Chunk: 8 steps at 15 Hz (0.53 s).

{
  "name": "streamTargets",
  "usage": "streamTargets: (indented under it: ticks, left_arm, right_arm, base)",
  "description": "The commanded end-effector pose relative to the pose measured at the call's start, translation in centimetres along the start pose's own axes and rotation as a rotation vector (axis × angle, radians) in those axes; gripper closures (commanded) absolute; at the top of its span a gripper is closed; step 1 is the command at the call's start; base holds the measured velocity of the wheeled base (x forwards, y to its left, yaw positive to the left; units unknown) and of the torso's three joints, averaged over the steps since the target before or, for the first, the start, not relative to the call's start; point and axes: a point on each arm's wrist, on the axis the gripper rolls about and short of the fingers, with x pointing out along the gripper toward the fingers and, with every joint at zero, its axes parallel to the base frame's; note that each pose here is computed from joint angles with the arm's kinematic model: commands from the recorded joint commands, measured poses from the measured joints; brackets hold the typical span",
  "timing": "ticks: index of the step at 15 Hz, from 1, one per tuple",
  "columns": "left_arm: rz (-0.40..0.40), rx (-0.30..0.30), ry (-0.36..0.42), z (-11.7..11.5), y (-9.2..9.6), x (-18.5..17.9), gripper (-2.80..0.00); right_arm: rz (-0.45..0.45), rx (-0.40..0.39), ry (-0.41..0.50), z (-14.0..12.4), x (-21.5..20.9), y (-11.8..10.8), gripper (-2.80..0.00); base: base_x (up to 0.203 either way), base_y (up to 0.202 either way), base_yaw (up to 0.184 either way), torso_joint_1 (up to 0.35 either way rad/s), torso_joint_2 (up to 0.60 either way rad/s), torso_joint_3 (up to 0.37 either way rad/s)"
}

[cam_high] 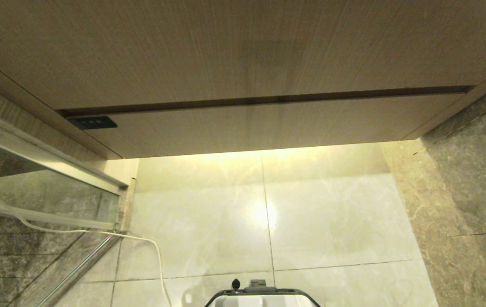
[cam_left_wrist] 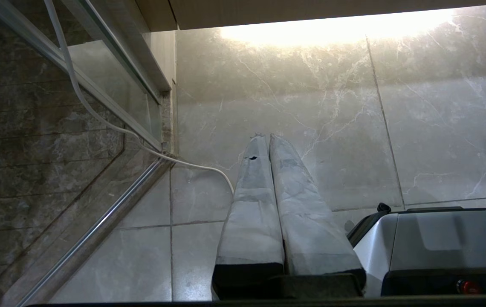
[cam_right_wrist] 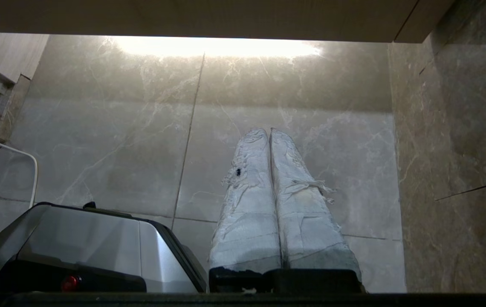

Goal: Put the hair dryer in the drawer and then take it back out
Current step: Pull open the drawer

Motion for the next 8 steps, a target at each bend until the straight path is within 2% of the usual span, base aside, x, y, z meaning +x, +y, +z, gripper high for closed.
streamTargets:
  ticks: [1,6,8]
  left_arm:
    - [0.0,0.0,0.002,0.0,0.0,0.0,0.0]
    - [0.0,0.0,0.002,0.0,0.0,0.0,0.0]
    - [0.0,0.0,0.002,0.0,0.0,0.0,0.0]
  right_arm:
    - [0.001,0.001,0.001,-1.2,-0.1,0.1,0.0]
    - [-0.003,-0.011,0.0,-1.2,-0.1,0.1,0.0]
    - [0.009,-0.031,-0.053,0.6,-0.5,0.0,0.0]
  base:
    - [0.0,0.0,0.0,0.0,0.0,0.0]
    - [0.0,0.0,0.0,0.0,0.0,0.0]
    - [0.0,0.0,0.0,0.0,0.0,0.0]
